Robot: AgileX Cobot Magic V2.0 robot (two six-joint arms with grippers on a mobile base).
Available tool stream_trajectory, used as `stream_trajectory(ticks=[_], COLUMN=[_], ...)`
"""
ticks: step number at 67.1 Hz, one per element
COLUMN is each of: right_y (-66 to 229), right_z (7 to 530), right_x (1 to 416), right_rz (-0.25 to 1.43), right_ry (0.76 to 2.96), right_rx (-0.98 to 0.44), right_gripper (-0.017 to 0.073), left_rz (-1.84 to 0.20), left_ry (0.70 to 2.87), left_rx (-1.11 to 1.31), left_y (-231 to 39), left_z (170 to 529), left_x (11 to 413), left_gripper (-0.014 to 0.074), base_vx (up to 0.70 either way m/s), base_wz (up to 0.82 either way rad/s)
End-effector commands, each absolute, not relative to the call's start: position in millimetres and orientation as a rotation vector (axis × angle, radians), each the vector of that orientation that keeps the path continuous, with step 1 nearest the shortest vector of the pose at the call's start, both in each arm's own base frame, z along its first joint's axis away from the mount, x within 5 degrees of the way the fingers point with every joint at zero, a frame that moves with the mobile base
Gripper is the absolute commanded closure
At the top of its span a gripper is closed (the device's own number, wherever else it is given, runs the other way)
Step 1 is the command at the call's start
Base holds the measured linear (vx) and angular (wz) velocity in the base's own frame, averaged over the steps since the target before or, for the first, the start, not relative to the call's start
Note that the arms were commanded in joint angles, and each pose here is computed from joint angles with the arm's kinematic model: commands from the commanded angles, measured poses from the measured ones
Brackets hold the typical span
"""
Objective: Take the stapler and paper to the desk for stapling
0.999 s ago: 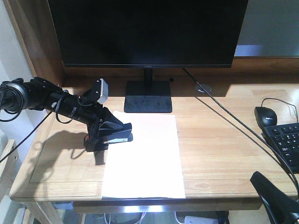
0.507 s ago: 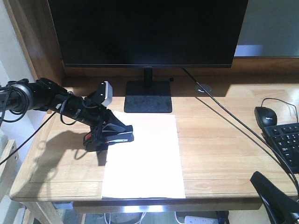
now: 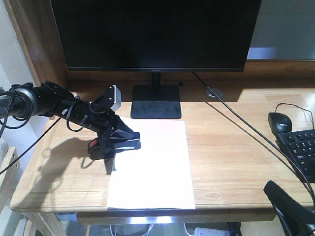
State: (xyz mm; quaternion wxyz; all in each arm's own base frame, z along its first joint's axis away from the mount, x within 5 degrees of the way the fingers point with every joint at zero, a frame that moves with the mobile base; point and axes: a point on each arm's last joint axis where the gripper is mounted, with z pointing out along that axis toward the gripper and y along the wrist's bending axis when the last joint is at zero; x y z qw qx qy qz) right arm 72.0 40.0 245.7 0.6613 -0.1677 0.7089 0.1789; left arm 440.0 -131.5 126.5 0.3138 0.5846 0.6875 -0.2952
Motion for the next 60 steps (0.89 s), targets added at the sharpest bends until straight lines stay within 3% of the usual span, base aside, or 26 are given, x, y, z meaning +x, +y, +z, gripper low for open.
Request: stream_trajectory(ticks=[1, 15, 34, 60], right_y=[38.8, 38.8, 38.8, 38.8], right_z=[254.2, 254.2, 254.2, 254.2], right_x=[73.2, 73.2, 73.2, 73.2], right_rz=[0.351, 0.351, 0.351, 0.351], right_ry=[1.575, 1.575, 1.575, 1.575], right_rx=[-0.404, -0.404, -0.404, -0.404], right_gripper=[-0.0031, -0.0031, -0.0031, -0.0031], left_rz=[-0.686, -0.695, -0.574, -0.237], left_ry=[1.809, 1.795, 1.795, 2.2], left_rx=[1.578, 1.576, 1.489, 1.075], left_y=[-130.8, -131.3, -125.2, -90.7], left_z=[140.1, 150.8, 226.2, 308.7], left_x=[441.8, 439.9, 429.9, 402.1], left_gripper=[0.06, 0.06, 0.06, 0.06], base_vx=[0.0, 0.0, 0.0, 0.0], base_wz=[0.0, 0.0, 0.0, 0.0])
